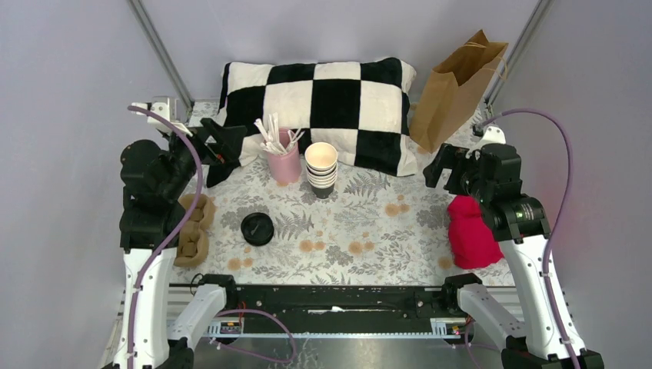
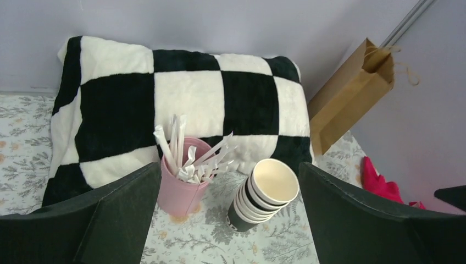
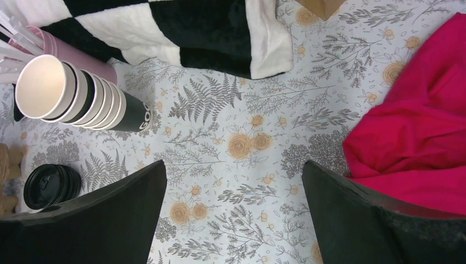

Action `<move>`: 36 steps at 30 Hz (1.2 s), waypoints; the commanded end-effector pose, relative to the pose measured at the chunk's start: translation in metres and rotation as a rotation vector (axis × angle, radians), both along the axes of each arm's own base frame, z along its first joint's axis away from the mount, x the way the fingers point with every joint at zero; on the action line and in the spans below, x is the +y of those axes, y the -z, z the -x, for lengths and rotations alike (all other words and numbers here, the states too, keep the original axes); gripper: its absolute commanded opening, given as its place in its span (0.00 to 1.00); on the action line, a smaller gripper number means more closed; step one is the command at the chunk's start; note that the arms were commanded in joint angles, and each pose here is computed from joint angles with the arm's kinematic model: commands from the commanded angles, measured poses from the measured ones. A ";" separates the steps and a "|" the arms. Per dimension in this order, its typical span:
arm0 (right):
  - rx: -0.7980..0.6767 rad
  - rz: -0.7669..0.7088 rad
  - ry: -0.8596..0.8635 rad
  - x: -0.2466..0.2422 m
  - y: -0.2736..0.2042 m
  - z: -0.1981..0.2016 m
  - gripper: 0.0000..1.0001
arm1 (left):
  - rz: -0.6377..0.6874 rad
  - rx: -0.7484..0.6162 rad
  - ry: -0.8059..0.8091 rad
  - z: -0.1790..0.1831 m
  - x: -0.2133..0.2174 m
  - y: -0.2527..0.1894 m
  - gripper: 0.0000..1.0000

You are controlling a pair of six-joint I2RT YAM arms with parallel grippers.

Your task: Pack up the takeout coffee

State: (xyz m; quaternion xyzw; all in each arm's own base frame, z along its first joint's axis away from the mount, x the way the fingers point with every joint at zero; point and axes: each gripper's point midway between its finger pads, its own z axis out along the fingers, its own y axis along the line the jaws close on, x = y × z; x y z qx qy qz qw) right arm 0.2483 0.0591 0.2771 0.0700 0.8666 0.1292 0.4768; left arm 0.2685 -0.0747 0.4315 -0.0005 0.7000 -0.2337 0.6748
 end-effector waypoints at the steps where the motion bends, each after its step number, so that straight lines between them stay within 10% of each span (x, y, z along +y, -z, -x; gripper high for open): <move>1: -0.023 -0.013 -0.095 0.016 -0.008 -0.012 1.00 | -0.064 0.001 0.002 0.007 -0.001 0.014 0.99; 18: 0.056 0.113 -0.326 0.186 -0.007 -0.060 0.99 | -0.064 0.128 0.056 0.004 -0.012 0.092 0.99; 36: 0.119 0.360 -0.195 0.247 0.040 -0.122 0.56 | -0.122 0.100 0.004 0.009 -0.011 0.103 0.99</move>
